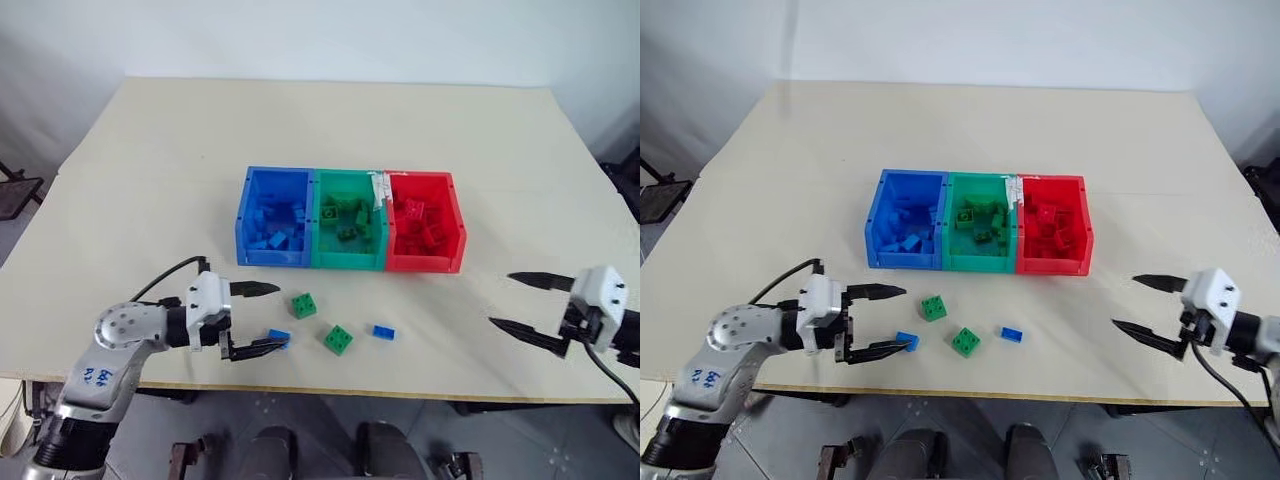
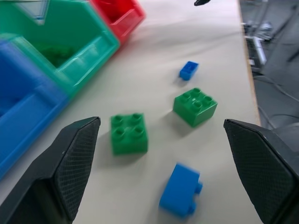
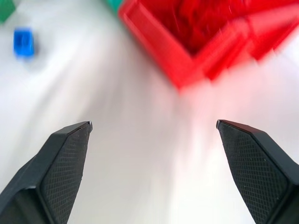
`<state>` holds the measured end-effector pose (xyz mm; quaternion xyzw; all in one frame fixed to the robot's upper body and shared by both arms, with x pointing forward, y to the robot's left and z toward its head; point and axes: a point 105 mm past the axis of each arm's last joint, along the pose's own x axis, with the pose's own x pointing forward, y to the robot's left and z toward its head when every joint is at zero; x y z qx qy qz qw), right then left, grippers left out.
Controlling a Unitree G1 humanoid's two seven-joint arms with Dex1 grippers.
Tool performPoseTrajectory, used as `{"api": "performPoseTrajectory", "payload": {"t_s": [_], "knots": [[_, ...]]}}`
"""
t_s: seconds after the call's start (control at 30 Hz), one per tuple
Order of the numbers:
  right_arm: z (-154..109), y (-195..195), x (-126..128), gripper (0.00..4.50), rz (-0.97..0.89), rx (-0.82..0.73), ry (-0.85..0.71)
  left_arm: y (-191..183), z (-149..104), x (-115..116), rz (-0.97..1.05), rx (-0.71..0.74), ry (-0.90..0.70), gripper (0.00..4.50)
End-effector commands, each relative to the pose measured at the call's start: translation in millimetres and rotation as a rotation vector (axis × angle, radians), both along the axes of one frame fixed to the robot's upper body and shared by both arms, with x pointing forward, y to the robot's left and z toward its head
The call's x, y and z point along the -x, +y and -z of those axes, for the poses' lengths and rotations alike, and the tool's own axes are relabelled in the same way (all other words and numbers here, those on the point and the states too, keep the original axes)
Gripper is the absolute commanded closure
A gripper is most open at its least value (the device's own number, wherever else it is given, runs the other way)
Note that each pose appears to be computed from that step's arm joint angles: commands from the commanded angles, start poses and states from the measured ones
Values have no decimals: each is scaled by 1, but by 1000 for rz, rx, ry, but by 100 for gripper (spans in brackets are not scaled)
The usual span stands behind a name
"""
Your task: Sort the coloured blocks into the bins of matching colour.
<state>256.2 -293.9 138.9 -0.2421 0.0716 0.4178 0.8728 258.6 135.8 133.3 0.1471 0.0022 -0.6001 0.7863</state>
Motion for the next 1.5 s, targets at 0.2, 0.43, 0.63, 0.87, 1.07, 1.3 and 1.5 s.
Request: {"api": "performPoseTrajectory", "payload": {"t_s": [0.2, 0.43, 0.63, 0.87, 1.07, 1.3, 1.5], "knots": [[3, 49, 6, 4, -206, -37, 99, 11, -5, -3, -27, -3, -58, 0], [27, 124, 4, 4, -297, -62, 222, 30, 1, 12, -121, -10, -41, 0], [45, 150, 2, 21, -330, -17, 237, 36, 1, 25, -174, -13, -34, 0], [48, 159, -2, 241, -345, 21, 214, 39, -1, 28, -203, -14, -38, 0], [34, 170, -11, 407, -370, -6, 179, 39, -1, 31, -230, -6, -37, 0], [-50, 221, -41, 407, -453, -263, 103, 53, -7, 39, -348, 32, -43, 0], [-83, 287, -80, 407, -457, -274, 6, 61, -8, 45, -456, 90, -27, 0]]}}
